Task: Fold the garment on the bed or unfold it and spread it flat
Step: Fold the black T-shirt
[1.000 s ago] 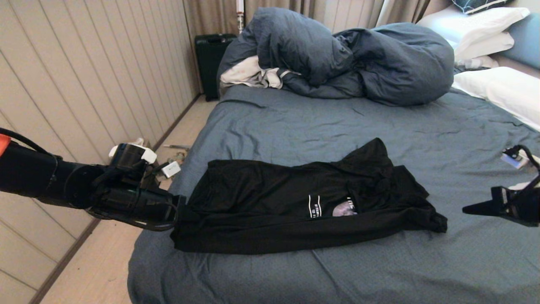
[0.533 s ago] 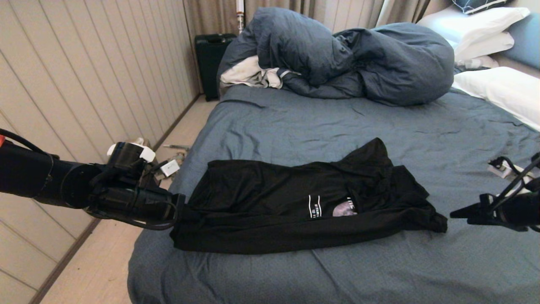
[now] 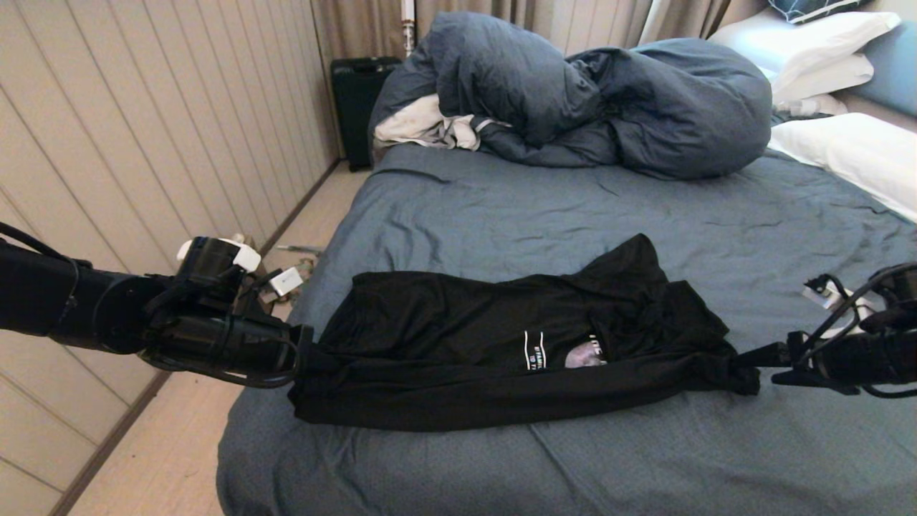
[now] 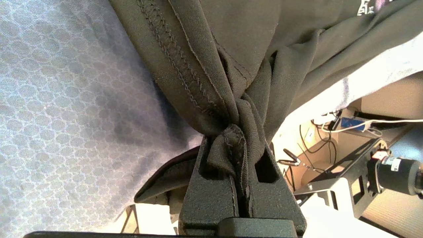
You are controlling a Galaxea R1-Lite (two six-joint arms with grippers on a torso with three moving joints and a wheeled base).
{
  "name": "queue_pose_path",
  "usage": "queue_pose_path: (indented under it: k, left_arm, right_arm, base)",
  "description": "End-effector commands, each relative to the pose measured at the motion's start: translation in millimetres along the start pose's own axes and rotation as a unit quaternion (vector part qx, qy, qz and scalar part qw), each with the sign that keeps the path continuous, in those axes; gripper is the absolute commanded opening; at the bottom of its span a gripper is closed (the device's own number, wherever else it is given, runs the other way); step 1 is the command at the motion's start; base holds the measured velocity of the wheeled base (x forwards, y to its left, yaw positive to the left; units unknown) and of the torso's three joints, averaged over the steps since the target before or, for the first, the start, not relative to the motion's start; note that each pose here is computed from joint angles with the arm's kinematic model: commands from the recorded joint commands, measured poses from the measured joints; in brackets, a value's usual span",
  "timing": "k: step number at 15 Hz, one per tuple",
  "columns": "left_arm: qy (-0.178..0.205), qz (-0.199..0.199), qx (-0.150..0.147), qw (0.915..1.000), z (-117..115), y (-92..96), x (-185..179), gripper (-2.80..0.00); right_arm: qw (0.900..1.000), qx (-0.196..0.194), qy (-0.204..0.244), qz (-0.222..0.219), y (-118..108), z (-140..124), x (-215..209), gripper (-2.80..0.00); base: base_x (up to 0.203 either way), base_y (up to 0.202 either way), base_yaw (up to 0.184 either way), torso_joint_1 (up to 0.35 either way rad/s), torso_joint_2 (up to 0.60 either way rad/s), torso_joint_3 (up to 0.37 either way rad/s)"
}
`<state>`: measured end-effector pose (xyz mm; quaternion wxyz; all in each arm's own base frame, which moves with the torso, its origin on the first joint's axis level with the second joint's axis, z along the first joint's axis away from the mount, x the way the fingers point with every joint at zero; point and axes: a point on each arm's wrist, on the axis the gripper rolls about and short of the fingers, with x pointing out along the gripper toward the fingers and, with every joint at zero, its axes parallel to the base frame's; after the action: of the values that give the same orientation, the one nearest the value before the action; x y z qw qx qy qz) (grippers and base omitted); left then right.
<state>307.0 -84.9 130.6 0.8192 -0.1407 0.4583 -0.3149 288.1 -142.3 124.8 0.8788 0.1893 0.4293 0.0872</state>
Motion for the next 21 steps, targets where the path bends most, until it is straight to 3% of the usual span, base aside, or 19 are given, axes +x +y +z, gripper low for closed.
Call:
queue_pose_path:
  k: [1,9,17,18,21]
  left_arm:
    - [-0.004,-0.002,0.002,1.0000,-1.1,-2.8,-4.4,-2.80]
    - [-0.004,-0.002,-0.001,1.0000,-0.4,-1.6,-2.4,-2.80]
    - [-0.005,-0.002,0.000,1.0000,-0.2,-2.2,-3.3,-2.80]
    - [-0.006,-0.003,0.001,1.0000,-0.1,-2.5,-3.7,-2.80]
    - [-0.005,-0.004,0.000,1.0000,-0.9,-2.8,-4.4,-2.80]
  right_arm:
    - [1.000,0.000,-0.003,0.024,1.5,-0.2,0.5,0.00]
    - [0.999,-0.013,0.005,0.046,2.1,10.1,20.4,0.00]
    - [0.996,-0.035,0.029,0.073,21.1,10.0,41.8,0.00]
    - [0.996,-0.035,0.035,0.074,20.8,9.4,46.2,-2.80]
    - [0.996,-0.037,0.037,0.074,17.2,13.2,58.2,-2.80]
  base:
    - [0.000,0.000,0.000,0.000,0.00,0.000]
    - [0.000,0.000,0.000,0.000,0.00,0.000]
    - [0.000,0.000,0.000,0.000,0.00,0.000]
    - [0.000,0.000,0.000,0.000,0.00,0.000]
    - [0.000,0.000,0.000,0.000,0.00,0.000]
